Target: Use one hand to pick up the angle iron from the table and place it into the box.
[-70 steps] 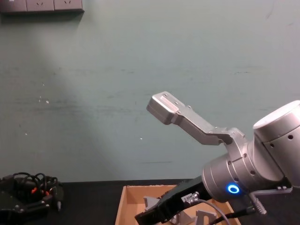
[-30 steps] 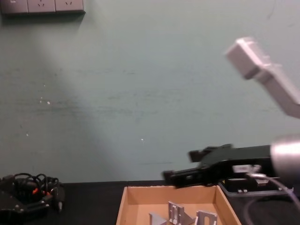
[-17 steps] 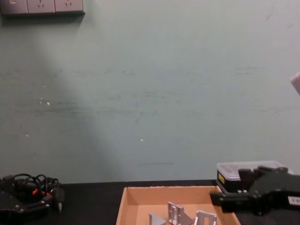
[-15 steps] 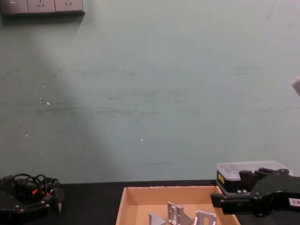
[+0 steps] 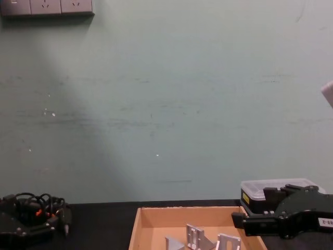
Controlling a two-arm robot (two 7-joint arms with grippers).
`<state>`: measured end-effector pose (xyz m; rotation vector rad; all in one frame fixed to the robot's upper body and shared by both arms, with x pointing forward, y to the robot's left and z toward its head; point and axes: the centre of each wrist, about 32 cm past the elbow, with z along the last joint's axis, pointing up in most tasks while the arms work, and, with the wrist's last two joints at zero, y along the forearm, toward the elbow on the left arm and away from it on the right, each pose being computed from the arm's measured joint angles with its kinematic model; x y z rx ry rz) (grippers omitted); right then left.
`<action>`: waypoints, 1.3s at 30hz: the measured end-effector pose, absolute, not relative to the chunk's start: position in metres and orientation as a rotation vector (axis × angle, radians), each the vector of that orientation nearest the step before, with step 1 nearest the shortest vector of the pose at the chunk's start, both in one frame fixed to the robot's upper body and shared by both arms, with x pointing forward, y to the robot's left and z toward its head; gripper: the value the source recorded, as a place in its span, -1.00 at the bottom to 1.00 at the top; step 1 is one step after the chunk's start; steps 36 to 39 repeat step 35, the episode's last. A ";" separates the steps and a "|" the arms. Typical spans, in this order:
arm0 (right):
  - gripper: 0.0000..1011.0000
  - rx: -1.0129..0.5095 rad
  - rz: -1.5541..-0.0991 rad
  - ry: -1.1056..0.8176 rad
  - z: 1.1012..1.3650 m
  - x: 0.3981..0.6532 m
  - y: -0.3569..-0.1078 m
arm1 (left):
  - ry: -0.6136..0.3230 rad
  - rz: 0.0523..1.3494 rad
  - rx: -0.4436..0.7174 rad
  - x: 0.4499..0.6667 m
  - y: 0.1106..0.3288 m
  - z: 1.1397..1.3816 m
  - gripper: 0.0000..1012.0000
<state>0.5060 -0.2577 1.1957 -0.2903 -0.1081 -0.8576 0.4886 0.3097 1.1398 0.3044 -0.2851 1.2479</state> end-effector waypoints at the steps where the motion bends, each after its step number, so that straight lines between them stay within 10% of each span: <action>1: 0.98 -0.290 -0.857 -0.108 1.196 0.506 -0.258 | -0.285 1.248 0.304 0.489 0.310 1.140 1.00; 39: 0.98 -0.290 -0.855 -0.109 1.196 0.507 -0.257 | -0.285 1.248 0.304 0.489 0.310 1.140 1.00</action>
